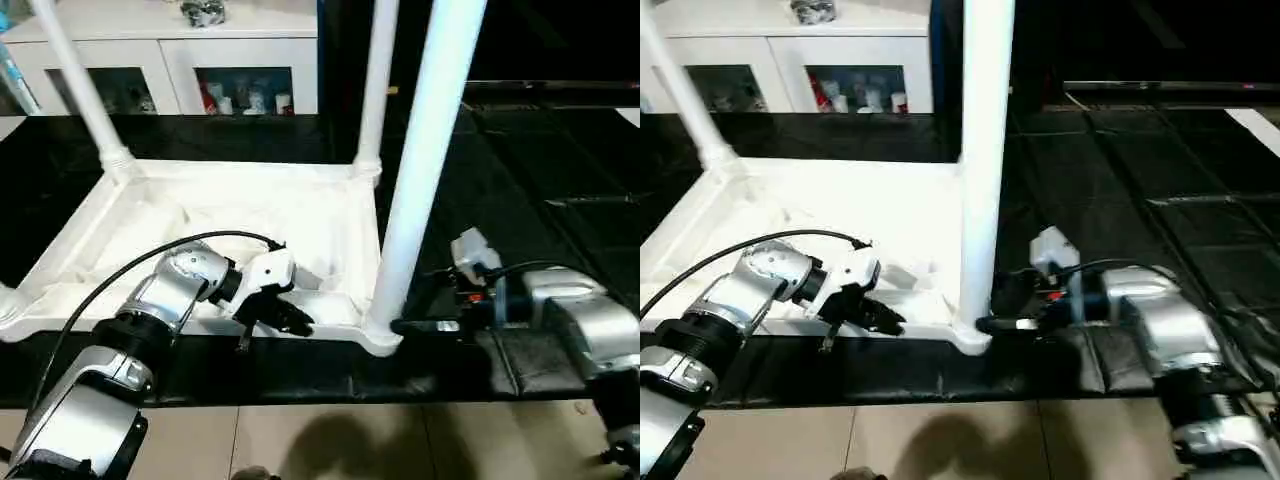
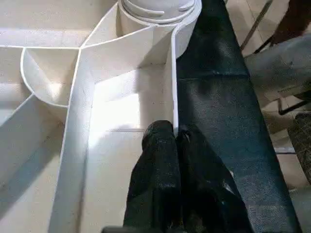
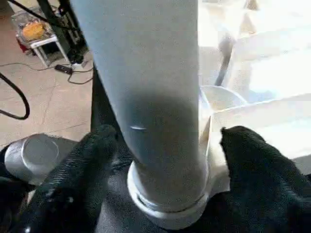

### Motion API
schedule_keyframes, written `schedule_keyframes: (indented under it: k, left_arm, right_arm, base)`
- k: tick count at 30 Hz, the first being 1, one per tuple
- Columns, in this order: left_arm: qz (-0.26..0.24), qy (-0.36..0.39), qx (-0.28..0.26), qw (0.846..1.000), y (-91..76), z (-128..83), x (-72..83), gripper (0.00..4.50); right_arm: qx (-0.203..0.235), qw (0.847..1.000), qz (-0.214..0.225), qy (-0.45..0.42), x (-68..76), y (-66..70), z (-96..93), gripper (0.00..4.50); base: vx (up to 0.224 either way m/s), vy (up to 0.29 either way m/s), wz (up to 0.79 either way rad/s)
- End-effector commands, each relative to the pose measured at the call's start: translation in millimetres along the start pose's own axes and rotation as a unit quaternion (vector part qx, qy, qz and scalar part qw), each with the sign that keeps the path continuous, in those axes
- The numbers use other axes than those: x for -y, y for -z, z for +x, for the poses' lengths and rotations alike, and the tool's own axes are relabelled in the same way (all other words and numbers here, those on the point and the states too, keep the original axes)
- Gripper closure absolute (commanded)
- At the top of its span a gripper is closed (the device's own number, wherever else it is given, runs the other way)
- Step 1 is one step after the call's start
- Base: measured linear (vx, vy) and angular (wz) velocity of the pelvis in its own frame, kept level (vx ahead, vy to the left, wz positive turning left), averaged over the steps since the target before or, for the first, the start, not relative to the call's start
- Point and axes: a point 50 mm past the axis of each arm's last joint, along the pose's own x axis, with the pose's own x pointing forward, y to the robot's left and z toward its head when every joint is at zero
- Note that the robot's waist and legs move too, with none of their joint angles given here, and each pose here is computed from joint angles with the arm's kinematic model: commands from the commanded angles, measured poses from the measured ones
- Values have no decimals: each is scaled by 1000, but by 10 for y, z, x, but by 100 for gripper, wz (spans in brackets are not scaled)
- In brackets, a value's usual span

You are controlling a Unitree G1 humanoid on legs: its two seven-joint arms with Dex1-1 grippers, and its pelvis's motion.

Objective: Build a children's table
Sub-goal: Rotate leg to tighten

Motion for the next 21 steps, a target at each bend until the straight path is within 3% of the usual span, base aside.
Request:
schedule_keyframes:
  k: [1, 6, 17, 21]
  left_arm:
    - [25, 39, -22, 999, -50, 75, 21, 450]
    - [28, 37, -22, 999, -72, 84, 0, 450]
    - [28, 30, -23, 999, -71, 90, -26, 450]
    - [22, 21, -18, 999, -67, 86, -39, 450]
  right_arm:
    - [-4, 1000, -18, -11, 22, -62, 13, 113]
    - [-28, 999, -38, -4, 82, -32, 37, 153]
    - [-24, 999, -36, -24, 98, -53, 52, 242]
    - [-21, 999, -32, -31, 92, -40, 55, 249]
  base:
    - [0, 0, 0]
    - [0, 0, 0]
    - [0, 0, 0]
    - [0, 0, 0]
